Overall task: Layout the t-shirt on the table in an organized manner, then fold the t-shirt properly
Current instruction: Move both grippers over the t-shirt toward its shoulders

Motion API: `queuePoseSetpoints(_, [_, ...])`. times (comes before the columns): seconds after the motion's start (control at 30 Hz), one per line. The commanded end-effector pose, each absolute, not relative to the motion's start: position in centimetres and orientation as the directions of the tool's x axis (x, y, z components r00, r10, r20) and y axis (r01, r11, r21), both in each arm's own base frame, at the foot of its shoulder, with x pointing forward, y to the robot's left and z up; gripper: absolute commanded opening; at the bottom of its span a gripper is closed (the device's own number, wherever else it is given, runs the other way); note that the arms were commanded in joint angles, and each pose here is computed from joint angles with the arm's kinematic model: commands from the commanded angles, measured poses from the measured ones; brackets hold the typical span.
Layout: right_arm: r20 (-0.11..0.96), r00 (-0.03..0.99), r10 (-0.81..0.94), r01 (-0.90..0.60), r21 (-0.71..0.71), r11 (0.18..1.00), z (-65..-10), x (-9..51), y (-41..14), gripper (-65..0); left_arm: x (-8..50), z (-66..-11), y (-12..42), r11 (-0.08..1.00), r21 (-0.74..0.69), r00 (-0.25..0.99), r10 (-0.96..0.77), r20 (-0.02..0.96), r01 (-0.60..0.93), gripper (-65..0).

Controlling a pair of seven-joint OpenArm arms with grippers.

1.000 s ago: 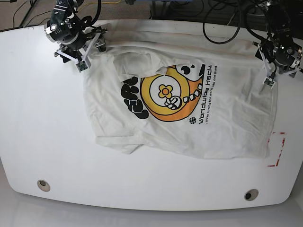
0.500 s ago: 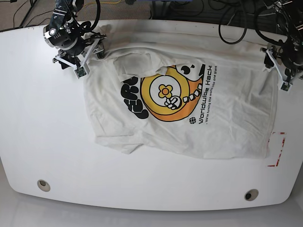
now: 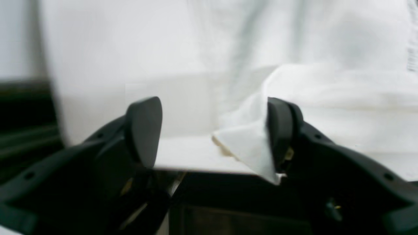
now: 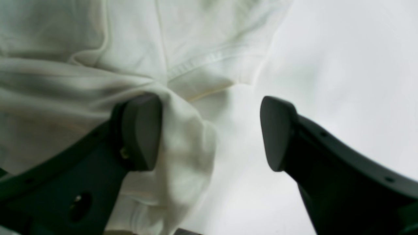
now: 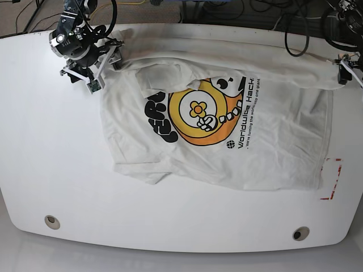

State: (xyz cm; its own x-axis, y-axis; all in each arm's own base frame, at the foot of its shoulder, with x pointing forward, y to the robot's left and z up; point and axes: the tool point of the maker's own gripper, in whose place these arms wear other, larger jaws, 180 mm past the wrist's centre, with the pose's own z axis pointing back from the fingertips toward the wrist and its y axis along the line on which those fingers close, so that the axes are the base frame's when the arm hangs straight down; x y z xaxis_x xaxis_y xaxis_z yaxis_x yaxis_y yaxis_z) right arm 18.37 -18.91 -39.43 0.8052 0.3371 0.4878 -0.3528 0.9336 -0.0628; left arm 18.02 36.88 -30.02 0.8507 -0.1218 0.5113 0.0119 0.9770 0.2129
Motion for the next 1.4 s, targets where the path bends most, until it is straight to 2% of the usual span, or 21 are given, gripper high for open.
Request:
queuePoseSetpoints(0.0, [0.514, 0.786, 0.344, -0.355, -0.081, 0.931, -38.6, 19.0, -19.1, -20.6, 18.9, -28.8, 37.0, 0.975, 0.220, 0.822, -0.134, 0.554, 0.010, -24.2])
queuePoseSetpoints(0.37, [0.515, 0.786, 0.343, -0.355, -0.079, 0.932, -38.6, 19.0, -19.0, -20.6, 19.9, -29.7, 34.1, 0.996, 0.080, 0.778, -0.076, 0.624, 0.033, -23.6])
queuePoseSetpoints(0.6, [0.515, 0.785, 0.344, -0.356, -0.079, 0.931, -38.6, 19.0, -19.0, -20.6, 19.1, -33.4, 32.3, 0.996, -0.087, 0.798, 0.058, 0.600, -0.008, -23.7])
queuePoseSetpoints(0.83, [0.515, 0.785, 0.344, -0.356, -0.080, 0.931, -38.6, 19.1, -19.0, -20.6, 18.5, -33.9, 32.8, 0.988, -0.146, 0.785, 0.132, 0.605, -0.053, -24.0])
queuePoseSetpoints(0.97, [0.515, 0.785, 0.344, -0.356, -0.080, 0.931, -38.6, 19.1, -19.0, -20.6, 19.1, -33.1, 34.1, 0.989, -0.128, 0.765, 0.142, 0.628, -0.079, -24.0])
queuePoseSetpoints(1.2, [0.533, 0.774, 0.342, -0.352, -0.087, 0.932, -38.2, 20.0, -19.0, -20.6, 21.3, -29.3, 37.9, 0.995, -0.001, 0.732, 0.071, 0.678, -0.096, -24.0])
queuePoseSetpoints(1.37, [0.560, 0.755, 0.340, -0.349, -0.094, 0.932, -37.5, 21.2, -18.9, -20.6, 22.8, -27.7, 39.4, 0.992, 0.086, 0.737, 0.011, 0.675, -0.094, -24.2])
